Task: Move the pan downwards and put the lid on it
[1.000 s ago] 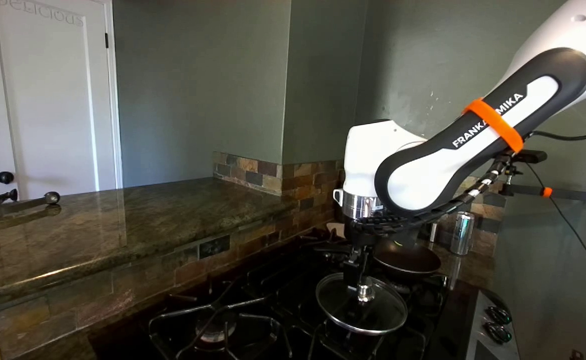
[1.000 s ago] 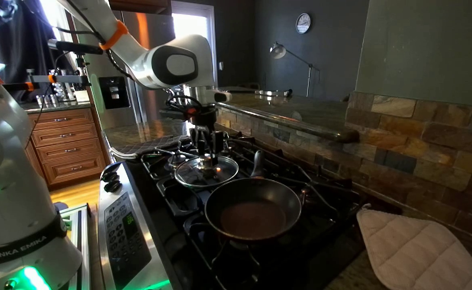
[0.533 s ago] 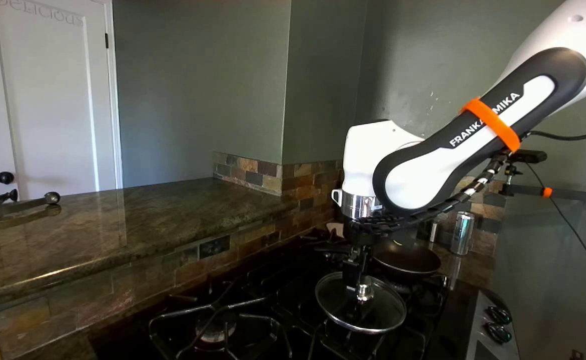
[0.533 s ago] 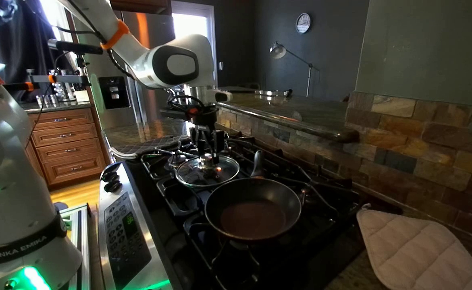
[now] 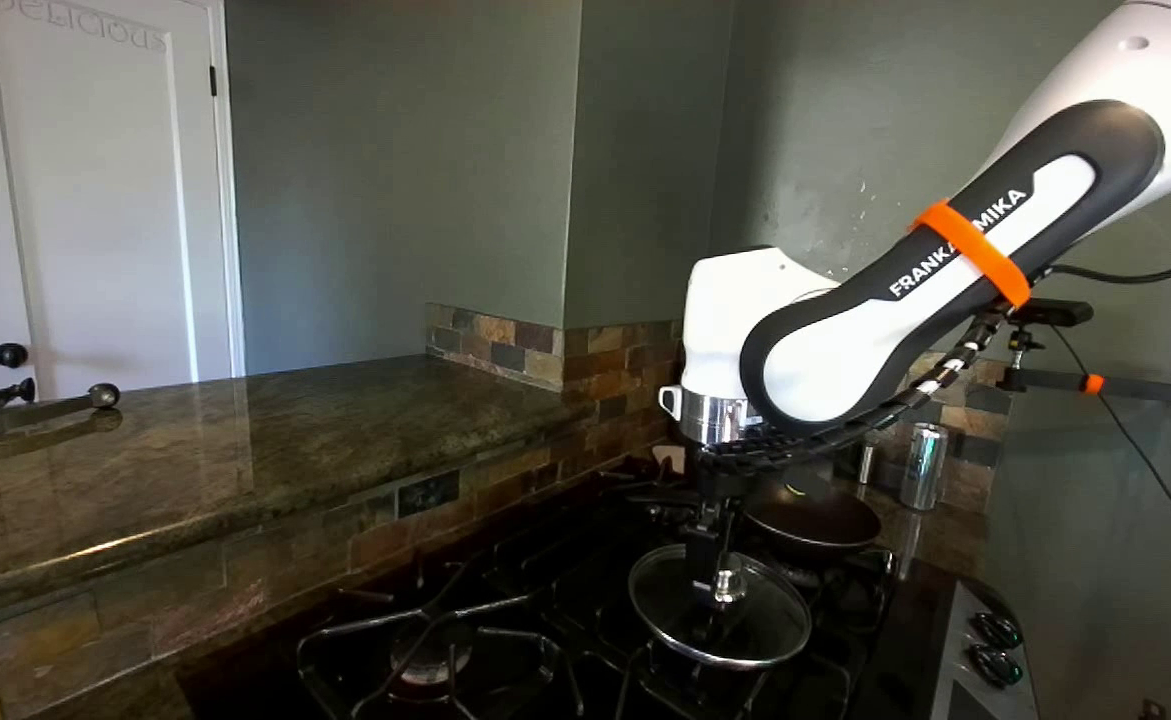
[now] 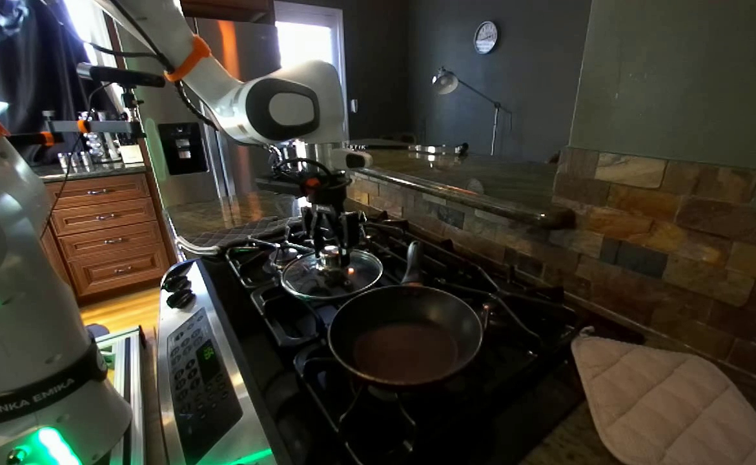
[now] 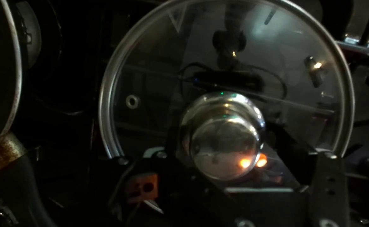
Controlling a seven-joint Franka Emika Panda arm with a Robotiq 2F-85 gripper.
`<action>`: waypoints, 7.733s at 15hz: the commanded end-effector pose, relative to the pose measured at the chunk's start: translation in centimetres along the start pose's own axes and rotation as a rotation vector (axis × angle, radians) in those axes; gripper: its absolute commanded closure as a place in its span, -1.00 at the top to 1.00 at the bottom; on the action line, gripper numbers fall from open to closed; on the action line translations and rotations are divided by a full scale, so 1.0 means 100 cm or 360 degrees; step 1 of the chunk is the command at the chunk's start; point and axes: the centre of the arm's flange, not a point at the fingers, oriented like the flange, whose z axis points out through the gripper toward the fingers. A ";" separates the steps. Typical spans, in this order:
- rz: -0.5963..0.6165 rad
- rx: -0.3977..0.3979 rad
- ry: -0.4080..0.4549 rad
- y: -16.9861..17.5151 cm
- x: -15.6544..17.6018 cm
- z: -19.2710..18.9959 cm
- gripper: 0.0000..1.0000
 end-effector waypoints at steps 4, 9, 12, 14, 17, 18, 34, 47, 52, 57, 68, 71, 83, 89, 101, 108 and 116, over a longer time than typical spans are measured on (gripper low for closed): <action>-0.0023 0.0034 -0.0020 -0.002 0.002 -0.004 -0.35; -0.0035 0.0035 -0.0030 -0.002 0.001 -0.006 0.62; -0.0052 0.0040 -0.0059 -0.001 -0.004 -0.007 1.00; -0.0067 0.0048 -0.0091 -0.002 -0.007 -0.007 1.00; -0.0080 0.0055 -0.0120 -0.002 -0.009 -0.005 0.50; -0.0081 0.0055 -0.0121 -0.002 -0.009 -0.005 0.43; -0.0088 0.0016 -0.0076 -0.005 -0.006 -0.013 0.23; -0.0096 -0.0015 -0.0024 -0.005 0.002 -0.013 1.00; -0.0094 -0.0025 0.0024 -0.006 0.007 -0.013 1.00; -0.0105 -0.0020 0.0032 -0.006 0.010 -0.011 0.39; -0.0117 -0.0028 0.0026 -0.006 0.010 -0.009 -1.00; -0.0119 -0.0038 0.0031 -0.004 0.008 -0.011 -0.46; -0.0145 -0.0035 0.0158 -0.004 0.031 -0.019 1.00; -0.0140 -0.0011 0.0129 -0.006 0.037 -0.012 0.47; -0.0144 -0.0014 0.0124 -0.005 0.035 -0.014 -0.53; -0.0133 -0.0013 0.0097 0.003 0.024 -0.030 -0.53; -0.0108 -0.0002 0.0033 0.008 0.008 -0.052 -0.53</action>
